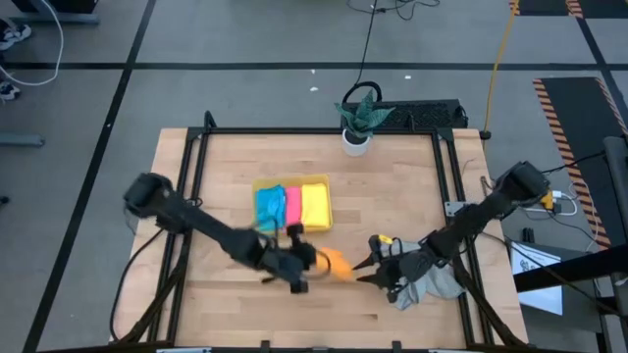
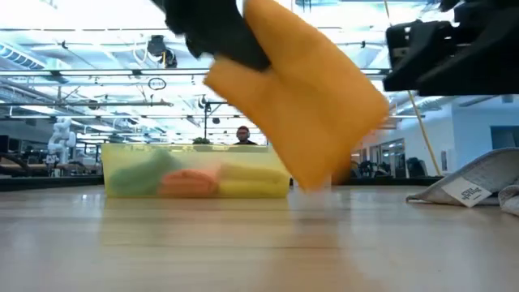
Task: Fold microfiber towels
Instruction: Put the orange microfiber cloth into the yellow bin
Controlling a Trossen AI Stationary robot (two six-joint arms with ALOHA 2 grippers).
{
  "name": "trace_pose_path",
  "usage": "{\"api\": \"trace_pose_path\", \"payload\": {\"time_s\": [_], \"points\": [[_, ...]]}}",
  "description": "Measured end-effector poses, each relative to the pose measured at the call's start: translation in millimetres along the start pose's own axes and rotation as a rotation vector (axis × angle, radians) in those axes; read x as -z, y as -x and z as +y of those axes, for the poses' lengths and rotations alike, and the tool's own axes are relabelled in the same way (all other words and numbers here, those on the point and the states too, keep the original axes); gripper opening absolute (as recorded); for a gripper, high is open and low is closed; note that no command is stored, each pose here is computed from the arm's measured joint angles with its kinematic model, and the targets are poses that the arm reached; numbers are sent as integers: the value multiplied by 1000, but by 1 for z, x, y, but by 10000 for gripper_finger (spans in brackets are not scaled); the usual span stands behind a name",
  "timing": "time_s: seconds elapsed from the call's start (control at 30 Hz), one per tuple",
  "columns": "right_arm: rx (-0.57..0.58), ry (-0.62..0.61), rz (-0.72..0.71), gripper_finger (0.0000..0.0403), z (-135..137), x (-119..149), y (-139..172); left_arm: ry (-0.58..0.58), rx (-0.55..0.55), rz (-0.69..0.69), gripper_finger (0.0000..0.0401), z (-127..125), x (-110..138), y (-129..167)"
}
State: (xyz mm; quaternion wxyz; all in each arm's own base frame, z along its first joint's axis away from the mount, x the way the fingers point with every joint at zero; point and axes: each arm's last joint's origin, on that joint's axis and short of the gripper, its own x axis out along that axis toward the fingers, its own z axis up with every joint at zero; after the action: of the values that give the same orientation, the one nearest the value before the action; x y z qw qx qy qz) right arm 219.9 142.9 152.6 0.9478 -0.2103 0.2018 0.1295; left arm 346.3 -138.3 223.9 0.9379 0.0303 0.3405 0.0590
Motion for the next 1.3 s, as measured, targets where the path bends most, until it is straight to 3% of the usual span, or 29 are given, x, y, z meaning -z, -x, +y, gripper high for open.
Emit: {"api": "trace_pose_path", "payload": {"time_s": [0.1, 0.23, 0.37, 0.47, 0.6, 0.8, 1.03, 1.3], "points": [[-13, -53, 19, 147, -3, -4, 12, 79, -55, 0, 15, 37, -16, 24], [-16, -92, 23, 147, -5, -6, 19, 91, -194, 4, 10, 91, -28, 40], [-17, -79, 28, 147, -5, -6, 18, 98, -418, 44, 10, 135, -27, 43], [-19, -74, 44, 147, -4, -3, 17, 115, -496, 102, 12, 152, -21, 32], [-20, -74, 51, 147, -4, -2, 17, 109, -514, 206, 10, 150, -5, -2], [-20, -85, 50, 148, -4, -3, 17, 87, -506, 385, 14, 121, 28, -45], [-20, -87, 51, 148, -4, -2, 17, 117, -561, 459, 10, 99, 20, -42], [-21, -95, 61, 148, -4, -1, 17, 67, -866, 299, 12, 102, -8, -23]]}}
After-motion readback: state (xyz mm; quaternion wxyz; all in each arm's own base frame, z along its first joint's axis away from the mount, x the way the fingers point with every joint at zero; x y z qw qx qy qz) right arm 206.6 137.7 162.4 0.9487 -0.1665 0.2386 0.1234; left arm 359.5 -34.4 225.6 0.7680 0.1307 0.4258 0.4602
